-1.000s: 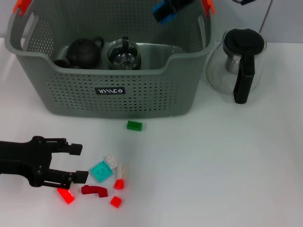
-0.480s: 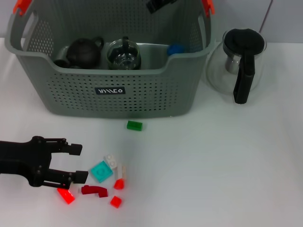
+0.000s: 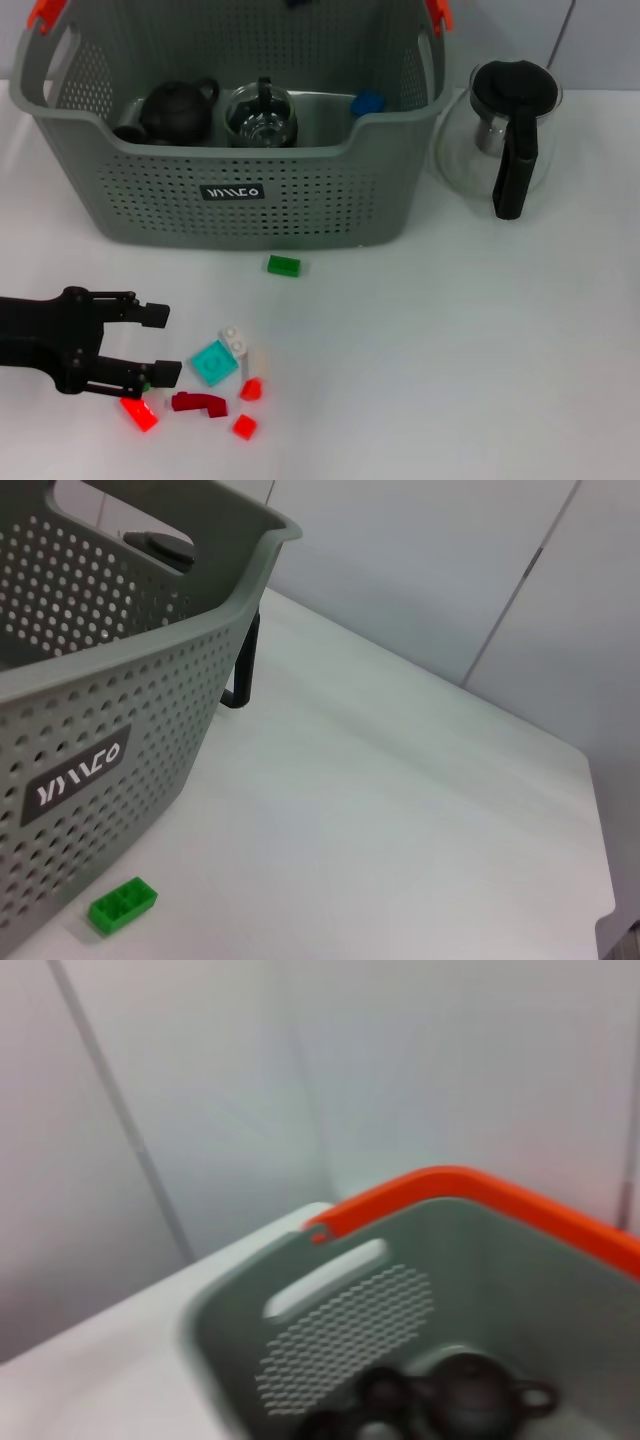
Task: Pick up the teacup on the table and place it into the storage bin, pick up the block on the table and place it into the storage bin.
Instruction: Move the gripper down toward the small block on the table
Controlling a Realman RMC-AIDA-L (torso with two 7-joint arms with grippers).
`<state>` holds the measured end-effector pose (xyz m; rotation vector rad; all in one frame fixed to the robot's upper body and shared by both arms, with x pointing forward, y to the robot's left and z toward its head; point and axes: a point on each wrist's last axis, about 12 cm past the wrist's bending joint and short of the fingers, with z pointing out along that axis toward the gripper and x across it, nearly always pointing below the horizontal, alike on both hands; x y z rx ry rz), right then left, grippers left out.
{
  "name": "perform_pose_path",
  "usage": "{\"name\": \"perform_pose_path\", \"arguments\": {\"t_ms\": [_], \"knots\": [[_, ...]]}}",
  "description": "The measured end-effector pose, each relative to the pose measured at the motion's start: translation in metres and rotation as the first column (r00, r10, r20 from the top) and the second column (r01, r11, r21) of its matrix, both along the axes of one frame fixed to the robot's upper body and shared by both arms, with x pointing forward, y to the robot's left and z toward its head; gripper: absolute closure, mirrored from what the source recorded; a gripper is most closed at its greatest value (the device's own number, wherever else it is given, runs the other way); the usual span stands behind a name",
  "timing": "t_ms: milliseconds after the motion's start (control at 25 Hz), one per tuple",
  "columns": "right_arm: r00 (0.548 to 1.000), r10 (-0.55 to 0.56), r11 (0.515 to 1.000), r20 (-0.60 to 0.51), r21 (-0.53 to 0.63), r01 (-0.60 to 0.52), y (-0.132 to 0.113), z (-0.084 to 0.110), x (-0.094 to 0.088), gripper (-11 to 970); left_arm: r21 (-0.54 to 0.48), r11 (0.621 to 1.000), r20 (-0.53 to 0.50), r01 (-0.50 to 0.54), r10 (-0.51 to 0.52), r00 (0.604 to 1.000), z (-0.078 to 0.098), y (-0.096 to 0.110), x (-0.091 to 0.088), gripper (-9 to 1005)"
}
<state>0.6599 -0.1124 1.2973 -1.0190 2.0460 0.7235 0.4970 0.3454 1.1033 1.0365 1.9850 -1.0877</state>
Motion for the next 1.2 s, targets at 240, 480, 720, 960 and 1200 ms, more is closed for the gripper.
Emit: {"name": "perform_pose_path", "arguments": {"t_ms": [240,480,720,960,1200], "knots": [[0.990,0.131,0.991,-0.048,0.000,-0.131,-0.016,-0.002,-0.030,60,0.001,1.000,-0.001,0.000,0.000,1.000,0.000,0.001,0.000,136],[0.950,0.275,0.958,-0.147,-0.043,-0.284,-0.029,-0.028,-0.056,60,0.004,1.000,-0.004,-0.009,0.009,1.000,-0.002,0.003,-0.002,136],[0.909,0.352,0.928,-0.223,-0.047,-0.370,-0.033,-0.058,-0.075,60,0.006,1.000,-0.004,-0.013,0.013,1.000,-0.002,0.003,-0.003,136],[0.892,0.363,0.914,-0.270,-0.083,-0.397,-0.024,-0.088,-0.079,60,0.007,1.000,-0.003,-0.015,0.015,1.000,-0.002,0.003,-0.003,136],[0.895,0.361,0.904,-0.263,-0.136,-0.404,-0.008,-0.111,-0.075,59,0.007,1.000,-0.006,-0.019,0.019,1.000,-0.003,0.004,-0.003,136]]}}
